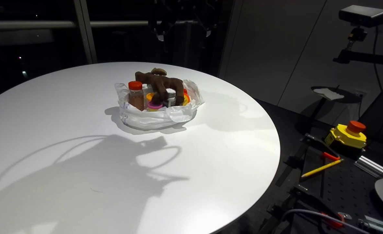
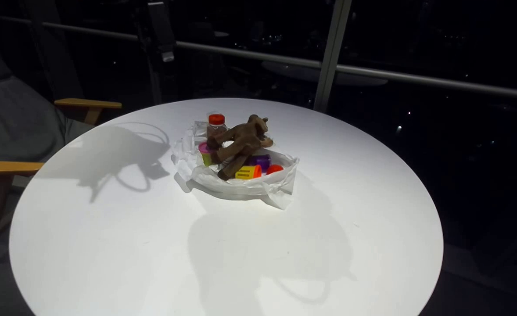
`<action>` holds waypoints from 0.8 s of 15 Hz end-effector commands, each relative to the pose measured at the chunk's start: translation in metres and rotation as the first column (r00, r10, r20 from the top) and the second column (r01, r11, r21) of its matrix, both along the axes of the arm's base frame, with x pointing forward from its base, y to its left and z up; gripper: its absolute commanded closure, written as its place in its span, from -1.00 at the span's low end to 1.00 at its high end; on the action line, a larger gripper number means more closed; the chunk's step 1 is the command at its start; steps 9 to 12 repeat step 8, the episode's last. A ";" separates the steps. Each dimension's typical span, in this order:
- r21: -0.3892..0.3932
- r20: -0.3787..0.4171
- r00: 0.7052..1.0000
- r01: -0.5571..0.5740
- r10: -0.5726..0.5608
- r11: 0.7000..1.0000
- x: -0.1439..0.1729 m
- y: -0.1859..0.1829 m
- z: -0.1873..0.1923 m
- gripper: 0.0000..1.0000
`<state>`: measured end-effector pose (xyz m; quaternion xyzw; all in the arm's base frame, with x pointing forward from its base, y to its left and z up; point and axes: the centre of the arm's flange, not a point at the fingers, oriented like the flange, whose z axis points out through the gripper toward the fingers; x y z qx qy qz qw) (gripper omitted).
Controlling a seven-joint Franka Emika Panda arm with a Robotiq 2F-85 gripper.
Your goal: Put all the objects on the table into the white plastic bag
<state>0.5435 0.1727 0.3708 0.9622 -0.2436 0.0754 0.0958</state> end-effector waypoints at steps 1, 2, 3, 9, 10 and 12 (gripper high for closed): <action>0.005 0.025 0.996 0.091 -0.091 0.996 -0.057 0.009 0.030 -1.00; 0.008 0.033 0.995 0.093 -0.093 0.996 -0.068 0.012 0.031 -1.00; 0.022 0.043 0.994 0.097 -0.098 0.995 -0.078 0.016 0.031 -1.00; 0.005 0.022 0.997 0.079 -0.079 0.997 -0.076 0.024 0.023 -1.00; 0.005 0.022 0.997 0.079 -0.079 0.997 -0.076 0.024 0.023 -1.00; 0.005 0.022 0.997 0.079 -0.079 0.997 -0.076 0.024 0.023 -1.00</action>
